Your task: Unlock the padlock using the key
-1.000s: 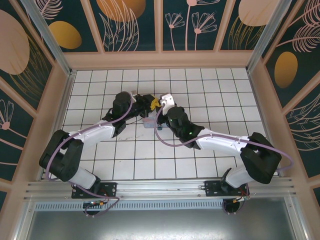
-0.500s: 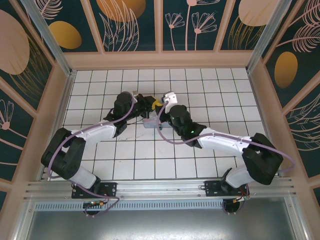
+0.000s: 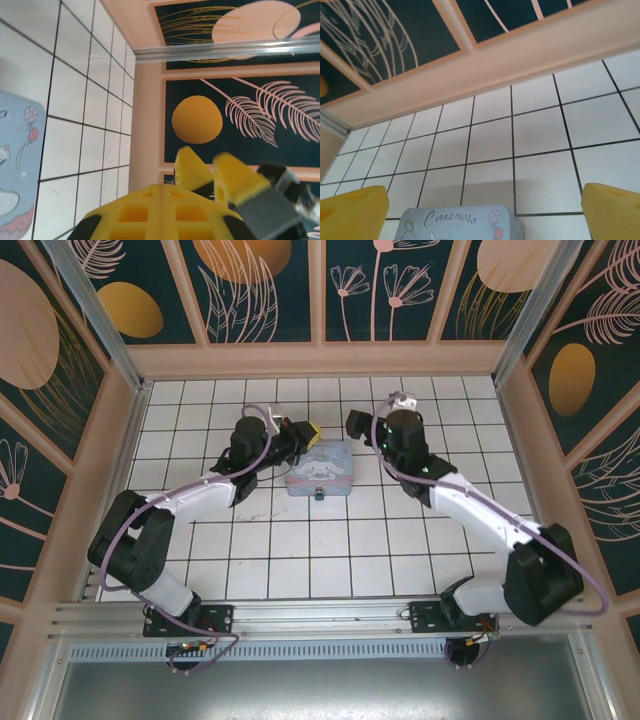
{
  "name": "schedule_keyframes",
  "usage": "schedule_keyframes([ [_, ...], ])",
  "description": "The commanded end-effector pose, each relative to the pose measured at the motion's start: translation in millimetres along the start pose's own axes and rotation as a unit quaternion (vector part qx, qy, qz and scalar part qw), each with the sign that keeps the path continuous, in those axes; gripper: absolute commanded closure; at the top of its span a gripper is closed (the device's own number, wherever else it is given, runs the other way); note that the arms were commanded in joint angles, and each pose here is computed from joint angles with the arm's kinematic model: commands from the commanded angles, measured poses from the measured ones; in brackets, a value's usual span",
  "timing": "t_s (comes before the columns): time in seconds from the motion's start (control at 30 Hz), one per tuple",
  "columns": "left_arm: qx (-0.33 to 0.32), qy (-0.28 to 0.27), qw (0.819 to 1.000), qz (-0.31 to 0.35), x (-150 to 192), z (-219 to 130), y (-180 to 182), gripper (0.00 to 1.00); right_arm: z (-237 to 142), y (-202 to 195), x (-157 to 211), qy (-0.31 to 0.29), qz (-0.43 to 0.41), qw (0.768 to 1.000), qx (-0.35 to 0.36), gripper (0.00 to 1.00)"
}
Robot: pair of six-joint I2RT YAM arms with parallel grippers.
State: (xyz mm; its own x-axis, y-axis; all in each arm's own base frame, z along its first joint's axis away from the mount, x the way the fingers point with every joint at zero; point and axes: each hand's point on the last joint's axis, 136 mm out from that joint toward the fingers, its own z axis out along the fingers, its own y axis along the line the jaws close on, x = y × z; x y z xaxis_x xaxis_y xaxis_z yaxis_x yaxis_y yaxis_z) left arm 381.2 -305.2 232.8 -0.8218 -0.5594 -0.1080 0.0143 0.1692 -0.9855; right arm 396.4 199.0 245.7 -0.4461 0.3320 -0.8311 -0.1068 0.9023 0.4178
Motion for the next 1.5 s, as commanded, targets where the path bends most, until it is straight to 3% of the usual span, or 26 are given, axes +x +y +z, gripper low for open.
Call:
schedule_keyframes([
  [0.0,0.04,0.007,0.993,0.108,-6.1,4.5,-28.4,1.0,16.1,-23.9,24.9,0.077,0.02,0.993,0.089,0.01],
  [0.17,0.059,0.0,0.981,0.182,-11.4,5.5,-54.0,1.0,30.3,-27.7,34.1,0.079,-0.002,0.993,0.093,0.01],
  [0.27,0.071,-0.007,0.975,0.212,-13.1,3.4,-62.6,1.0,26.7,-27.4,27.7,0.053,0.037,0.996,0.06,0.01],
  [0.47,0.097,-0.046,0.959,0.263,-22.6,-2.0,-75.6,1.0,8.0,-3.1,9.8,0.058,0.115,0.986,-0.104,0.01],
  [0.7,0.137,-0.106,0.935,0.311,-35.1,-10.3,-96.0,1.0,-8.8,21.9,6.8,0.097,0.275,0.928,-0.232,0.04],
  [0.97,0.15,-0.161,0.912,0.347,-44.9,-22.3,-104.3,1.0,-26.5,49.3,-3.6,0.102,0.445,0.82,-0.346,0.17],
  [1.17,0.156,-0.156,0.916,0.335,-43.5,-19.5,-94.5,1.0,-31.4,85.5,-8.5,0.113,0.475,0.782,-0.387,0.18],
  [1.47,0.159,-0.148,0.924,0.315,-41.6,-16.2,-82.2,1.0,-30.9,119.8,-6.3,0.122,0.49,0.76,-0.409,0.2],
])
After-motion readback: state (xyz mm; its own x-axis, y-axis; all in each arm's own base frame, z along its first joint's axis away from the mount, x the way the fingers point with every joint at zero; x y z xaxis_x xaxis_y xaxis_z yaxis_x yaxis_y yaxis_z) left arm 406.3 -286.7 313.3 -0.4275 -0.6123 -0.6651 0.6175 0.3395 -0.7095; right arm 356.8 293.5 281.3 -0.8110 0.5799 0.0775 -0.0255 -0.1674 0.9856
